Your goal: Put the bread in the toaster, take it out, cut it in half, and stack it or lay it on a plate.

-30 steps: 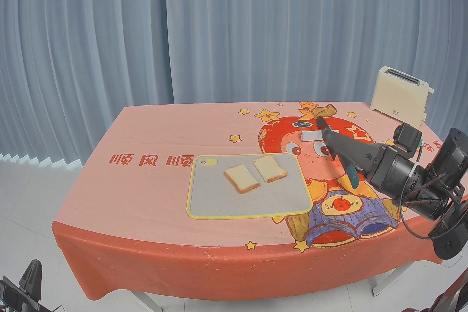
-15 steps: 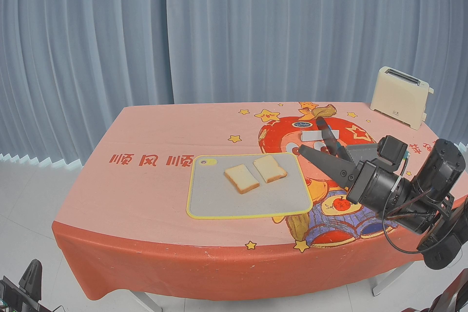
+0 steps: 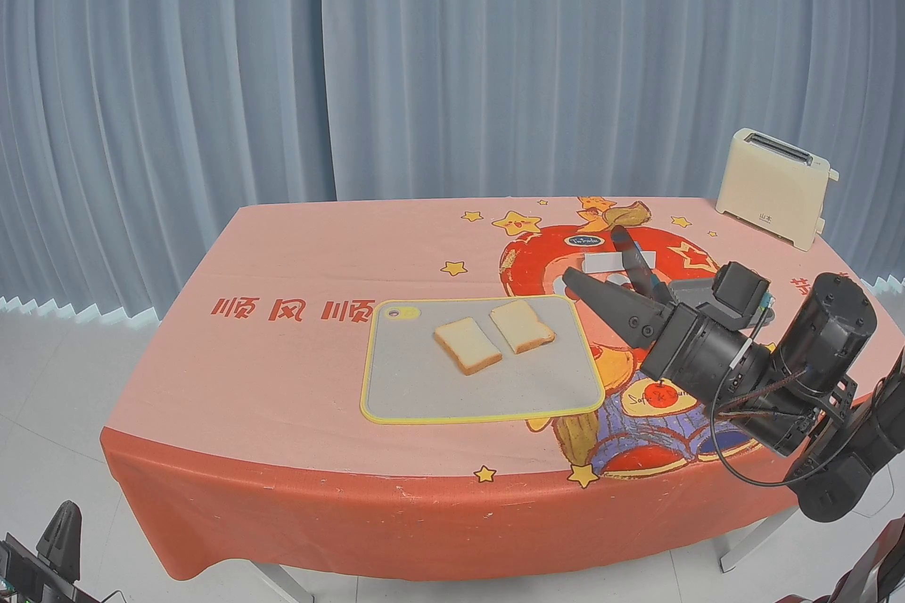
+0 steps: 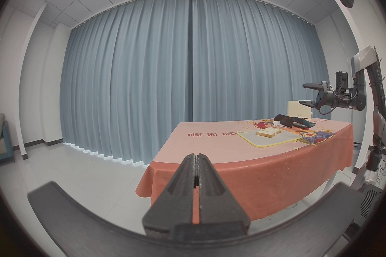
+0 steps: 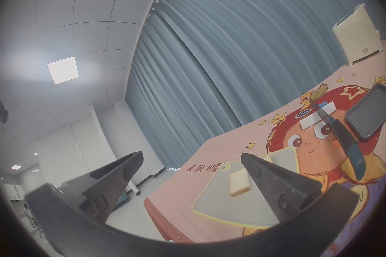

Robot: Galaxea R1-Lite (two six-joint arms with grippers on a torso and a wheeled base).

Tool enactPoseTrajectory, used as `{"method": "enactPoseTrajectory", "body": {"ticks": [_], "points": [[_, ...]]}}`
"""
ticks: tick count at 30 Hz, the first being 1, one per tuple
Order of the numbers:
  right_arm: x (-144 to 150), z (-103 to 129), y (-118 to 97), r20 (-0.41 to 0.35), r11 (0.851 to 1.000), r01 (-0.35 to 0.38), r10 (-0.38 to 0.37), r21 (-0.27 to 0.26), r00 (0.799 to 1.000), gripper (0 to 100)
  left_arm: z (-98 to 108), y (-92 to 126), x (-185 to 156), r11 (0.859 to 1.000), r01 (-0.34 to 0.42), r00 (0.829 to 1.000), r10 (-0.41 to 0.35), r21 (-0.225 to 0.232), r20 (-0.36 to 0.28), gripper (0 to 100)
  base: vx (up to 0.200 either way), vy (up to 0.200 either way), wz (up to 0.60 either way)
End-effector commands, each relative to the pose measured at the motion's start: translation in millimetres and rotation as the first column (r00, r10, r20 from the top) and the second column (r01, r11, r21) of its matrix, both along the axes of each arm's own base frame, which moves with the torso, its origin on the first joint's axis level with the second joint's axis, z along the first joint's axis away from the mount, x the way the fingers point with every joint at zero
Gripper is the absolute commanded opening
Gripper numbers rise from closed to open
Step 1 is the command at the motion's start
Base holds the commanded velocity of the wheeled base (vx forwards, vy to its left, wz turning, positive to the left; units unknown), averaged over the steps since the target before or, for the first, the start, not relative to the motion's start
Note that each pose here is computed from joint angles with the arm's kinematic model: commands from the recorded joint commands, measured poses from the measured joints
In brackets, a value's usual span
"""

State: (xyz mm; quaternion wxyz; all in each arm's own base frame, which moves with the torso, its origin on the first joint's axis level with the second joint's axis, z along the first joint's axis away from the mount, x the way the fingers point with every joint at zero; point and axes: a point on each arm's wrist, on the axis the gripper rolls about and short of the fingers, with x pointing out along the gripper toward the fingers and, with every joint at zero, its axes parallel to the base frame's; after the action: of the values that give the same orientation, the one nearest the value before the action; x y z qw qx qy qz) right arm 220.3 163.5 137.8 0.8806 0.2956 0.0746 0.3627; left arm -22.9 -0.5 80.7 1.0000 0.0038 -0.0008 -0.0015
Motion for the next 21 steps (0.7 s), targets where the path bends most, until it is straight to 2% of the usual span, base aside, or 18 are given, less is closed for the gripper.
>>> {"method": "enactPoseTrajectory", "body": {"ticks": [1, 6, 10, 13, 14, 18, 21], "points": [[1, 2, 7, 0.004, 1.0, 0.006, -0.006, 0.006, 1.0, 100, -5, 0, 0, 1.0, 0.0, 1.0, 0.0, 0.0, 0.0, 0, 0.0, 0.0, 0.0], [0, 1, 7, -0.028, 1.0, 0.024, -0.025, -0.02, 0.999, 100, -5, 0, 0, 1.0, 0.0, 1.0, 0.0, 0.0, 0.0, 0, 0.0, 0.0, 0.0], [0, 13, 5, -0.048, 0.997, 0.072, -0.074, -0.035, 0.996, 100, -5, 0, 0, 1.0, 0.0, 1.0, 0.0, 0.0, 0.0, 0, 0.0, 0.0, 0.0], [-3, 18, 3, -0.05, 0.996, 0.077, -0.08, -0.051, 0.996, 100, -5, 0, 0, 1.0, 0.0, 1.0, 0.0, 0.0, 0.0, 0, 0.0, 0.0, 0.0], [-5, 19, 0, -0.049, 0.993, 0.082, -0.086, -0.081, 0.995, 100, -5, 0, 0, 1.0, 0.0, 1.0, 0.0, 0.0, 0.0, 0, 0.0, 0.0, 0.0], [-6, 16, -2, -0.045, 0.987, 0.082, -0.089, -0.137, 0.995, 100, -5, 0, 0, 1.0, 0.0, 1.0, 0.0, 0.0, 0.0, 0, 0.0, 0.0, 0.0], [-5, 13, -3, -0.01, 0.977, 0.091, -0.095, -0.194, 0.995, 100, -5, 0, 0, 1.0, 0.0, 1.0, 0.0, 0.0, 0.0, 0, 0.0, 0.0, 0.0]]}}
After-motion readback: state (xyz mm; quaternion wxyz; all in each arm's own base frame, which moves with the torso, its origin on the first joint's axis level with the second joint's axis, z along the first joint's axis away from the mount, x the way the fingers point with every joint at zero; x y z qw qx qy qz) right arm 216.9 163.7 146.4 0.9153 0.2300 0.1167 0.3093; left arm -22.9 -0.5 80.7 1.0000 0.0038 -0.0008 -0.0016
